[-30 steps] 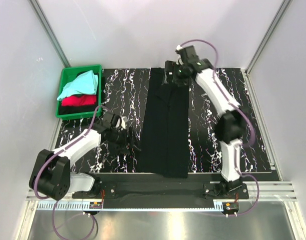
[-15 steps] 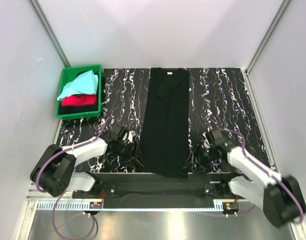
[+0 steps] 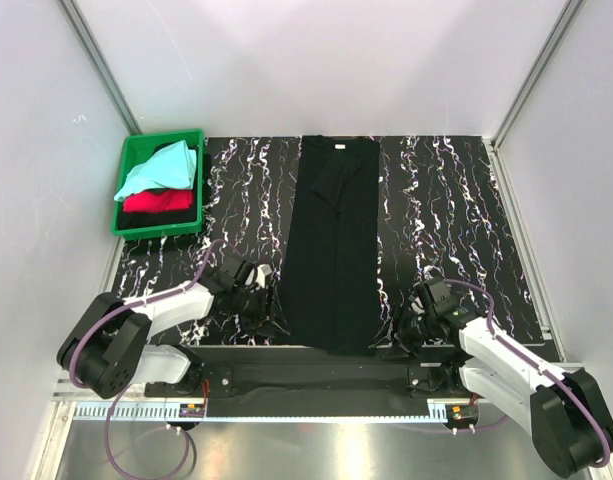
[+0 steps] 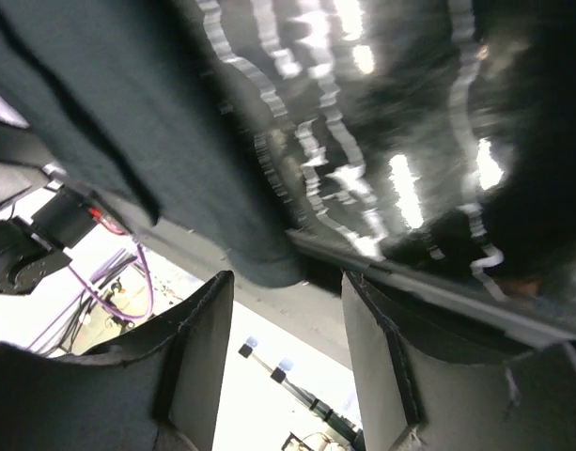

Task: Fold and stack the t-shirts
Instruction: Fold the tshirt

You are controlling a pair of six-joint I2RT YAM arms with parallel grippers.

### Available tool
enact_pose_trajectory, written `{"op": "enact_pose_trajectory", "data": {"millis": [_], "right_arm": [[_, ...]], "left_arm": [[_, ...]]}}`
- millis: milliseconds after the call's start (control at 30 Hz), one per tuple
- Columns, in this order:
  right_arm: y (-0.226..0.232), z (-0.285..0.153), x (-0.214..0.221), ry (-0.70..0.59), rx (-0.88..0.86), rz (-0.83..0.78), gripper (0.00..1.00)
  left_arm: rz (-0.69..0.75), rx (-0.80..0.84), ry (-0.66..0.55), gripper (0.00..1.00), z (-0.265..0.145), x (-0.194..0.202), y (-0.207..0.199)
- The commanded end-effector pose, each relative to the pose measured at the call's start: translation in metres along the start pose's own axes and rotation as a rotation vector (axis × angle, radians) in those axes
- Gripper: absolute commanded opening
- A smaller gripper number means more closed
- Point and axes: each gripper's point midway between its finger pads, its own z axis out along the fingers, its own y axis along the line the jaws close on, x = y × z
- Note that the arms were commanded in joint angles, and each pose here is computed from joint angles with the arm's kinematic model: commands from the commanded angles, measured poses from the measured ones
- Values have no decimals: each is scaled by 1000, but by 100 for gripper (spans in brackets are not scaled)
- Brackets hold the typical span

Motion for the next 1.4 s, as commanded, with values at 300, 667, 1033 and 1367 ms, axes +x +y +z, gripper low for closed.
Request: {"op": "enact_pose_trajectory", "data": {"millis": [300,667,1033,1367], "right_arm": [[12,14,-20,-30,-25,22,54],[18,17,-16,7,-55,38,28],[76,-18,-29,-88,-201,18,0],[145,-48,-147,-220,-153,-43,0]], "left_arm": [[-32,-64,-31,48,6,5,21],[-33,-46,-34,37,6,3,16],[36,56,-82,0,-20,-24,-42],[40,144,-247,0,-52,-154,-120]]}}
